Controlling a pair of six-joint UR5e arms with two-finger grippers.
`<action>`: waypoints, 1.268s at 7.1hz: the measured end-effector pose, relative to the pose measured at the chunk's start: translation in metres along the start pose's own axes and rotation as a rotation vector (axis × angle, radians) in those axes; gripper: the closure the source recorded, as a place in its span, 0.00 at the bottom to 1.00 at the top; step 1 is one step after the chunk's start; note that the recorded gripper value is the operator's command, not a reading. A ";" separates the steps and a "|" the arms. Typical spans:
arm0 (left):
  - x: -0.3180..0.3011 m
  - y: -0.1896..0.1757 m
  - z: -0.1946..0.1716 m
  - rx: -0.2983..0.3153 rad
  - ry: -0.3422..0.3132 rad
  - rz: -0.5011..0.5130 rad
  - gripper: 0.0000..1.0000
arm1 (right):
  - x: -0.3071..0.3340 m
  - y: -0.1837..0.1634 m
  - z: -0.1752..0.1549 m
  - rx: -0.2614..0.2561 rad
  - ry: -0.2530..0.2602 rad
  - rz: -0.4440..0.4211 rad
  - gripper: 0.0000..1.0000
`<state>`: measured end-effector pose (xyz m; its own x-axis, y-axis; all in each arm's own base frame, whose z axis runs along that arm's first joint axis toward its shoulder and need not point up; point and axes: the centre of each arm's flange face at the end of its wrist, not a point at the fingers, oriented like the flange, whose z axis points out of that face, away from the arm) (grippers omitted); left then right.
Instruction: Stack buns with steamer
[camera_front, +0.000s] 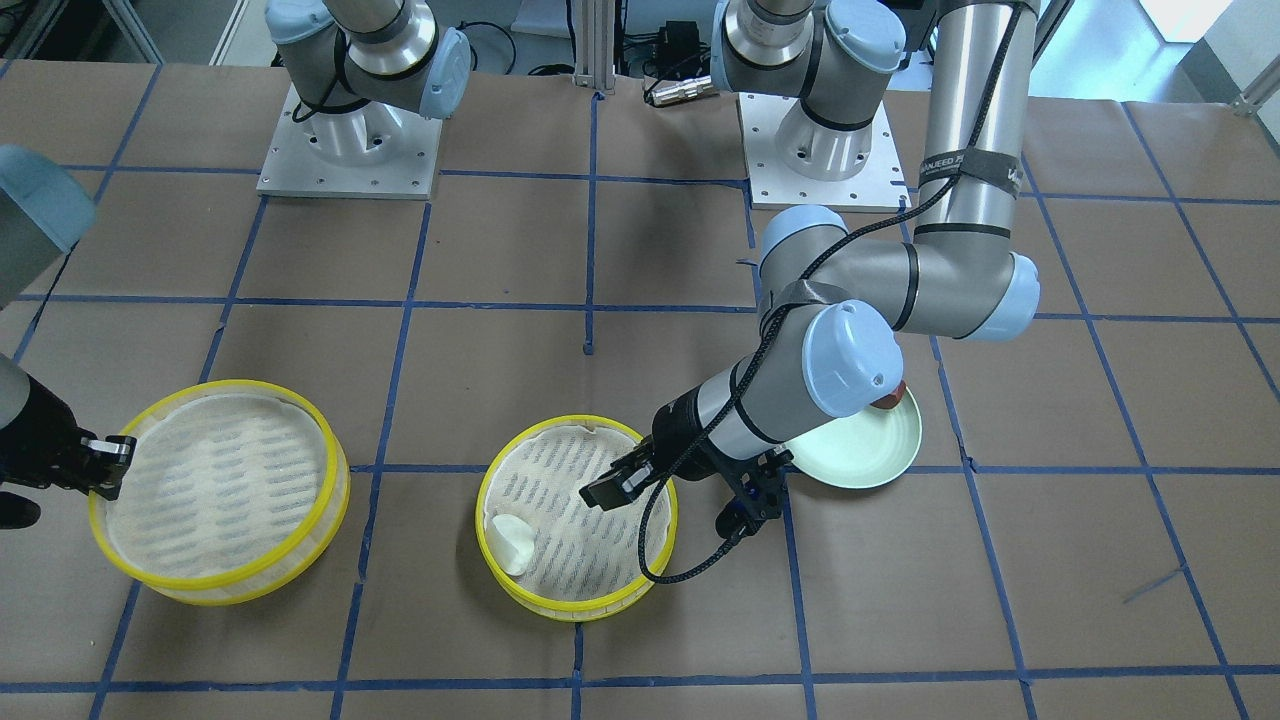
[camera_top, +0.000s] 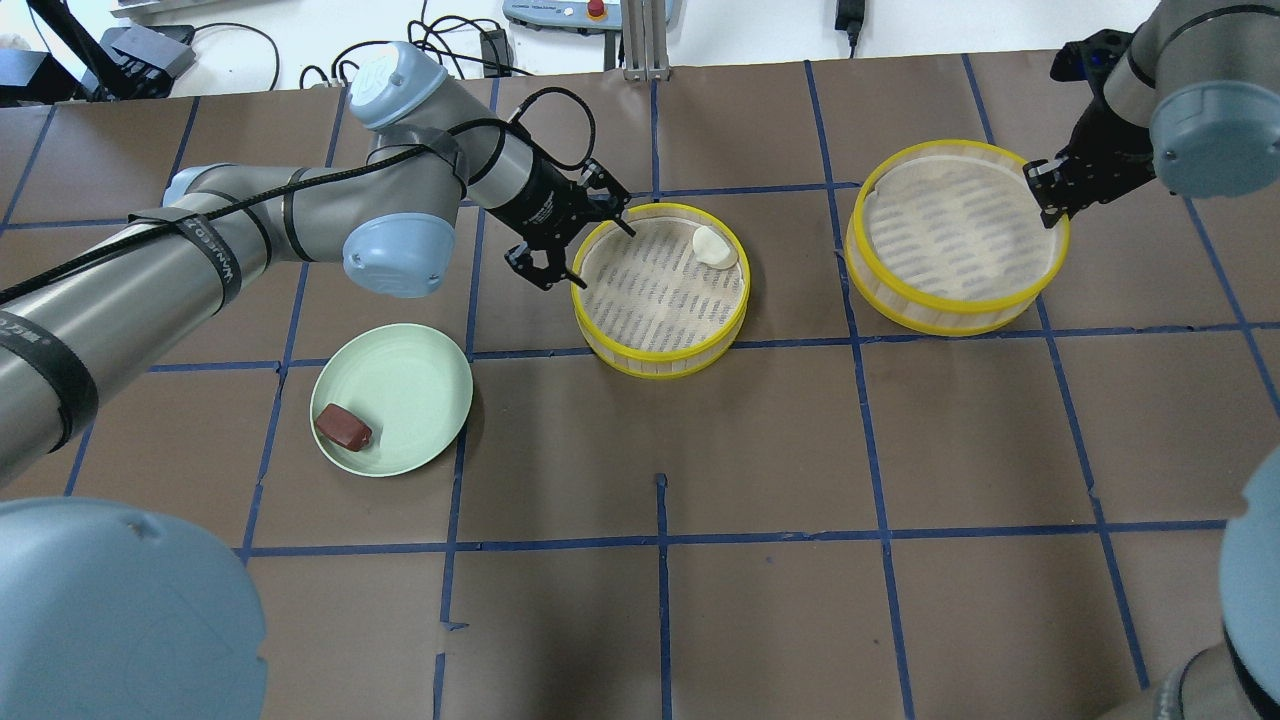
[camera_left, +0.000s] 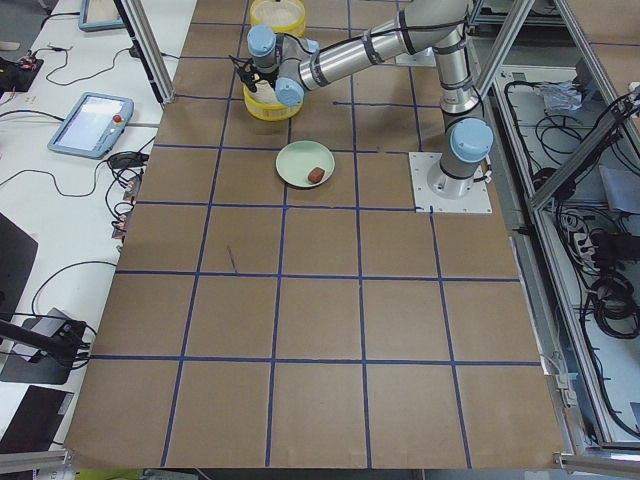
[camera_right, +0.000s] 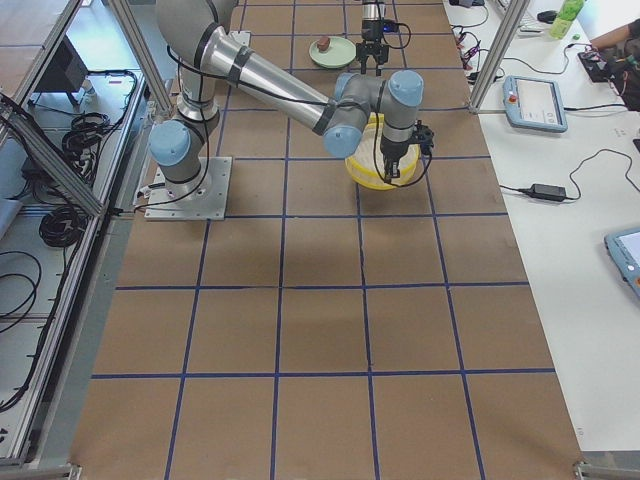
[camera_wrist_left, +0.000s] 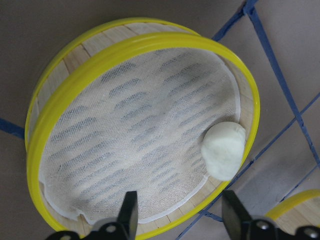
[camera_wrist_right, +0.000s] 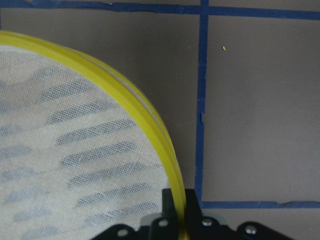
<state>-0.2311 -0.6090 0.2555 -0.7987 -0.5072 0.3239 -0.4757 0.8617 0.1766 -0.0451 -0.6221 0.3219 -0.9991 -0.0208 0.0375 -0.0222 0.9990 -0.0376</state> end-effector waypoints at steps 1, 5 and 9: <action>-0.027 -0.006 -0.008 0.051 -0.215 0.158 0.00 | -0.045 -0.003 -0.013 0.002 -0.004 0.034 0.91; -0.159 -0.019 -0.014 -0.184 -0.843 0.416 0.00 | -0.242 0.014 -0.024 -0.023 -0.011 0.175 0.90; -0.211 -0.037 -0.001 -0.200 -0.742 0.319 0.21 | -0.300 0.009 -0.001 -0.041 0.024 0.200 0.90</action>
<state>-0.0450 -0.5338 0.1813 -0.9528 -0.0546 -0.2986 -0.1669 0.9159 0.3650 0.2540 -0.6065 0.3116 -0.9822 0.1790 0.0576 0.1789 0.9838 -0.0065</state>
